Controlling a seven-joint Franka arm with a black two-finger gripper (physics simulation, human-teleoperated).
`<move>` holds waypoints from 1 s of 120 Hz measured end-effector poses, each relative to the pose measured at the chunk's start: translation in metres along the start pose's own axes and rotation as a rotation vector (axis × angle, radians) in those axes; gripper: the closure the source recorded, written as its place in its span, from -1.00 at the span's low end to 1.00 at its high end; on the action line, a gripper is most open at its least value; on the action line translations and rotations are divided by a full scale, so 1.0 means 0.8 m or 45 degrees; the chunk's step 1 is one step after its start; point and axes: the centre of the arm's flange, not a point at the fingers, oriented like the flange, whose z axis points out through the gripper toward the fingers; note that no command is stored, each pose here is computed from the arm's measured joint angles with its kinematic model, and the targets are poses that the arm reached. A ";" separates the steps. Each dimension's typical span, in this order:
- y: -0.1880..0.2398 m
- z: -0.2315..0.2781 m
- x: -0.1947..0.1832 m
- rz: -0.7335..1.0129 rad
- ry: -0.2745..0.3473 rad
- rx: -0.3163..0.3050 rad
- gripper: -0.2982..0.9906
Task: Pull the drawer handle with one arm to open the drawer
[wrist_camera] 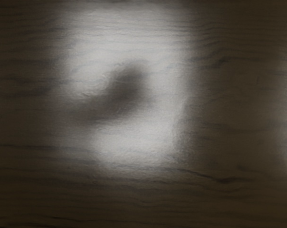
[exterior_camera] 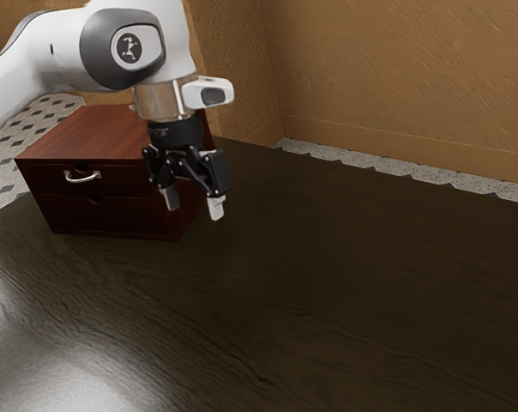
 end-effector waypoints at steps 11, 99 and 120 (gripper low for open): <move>0.000 -0.001 0.002 0.002 0.017 0.001 -0.54; -0.035 -0.030 -0.037 0.091 0.050 0.149 -0.54; -0.137 -0.023 -0.105 0.194 0.069 0.177 -0.54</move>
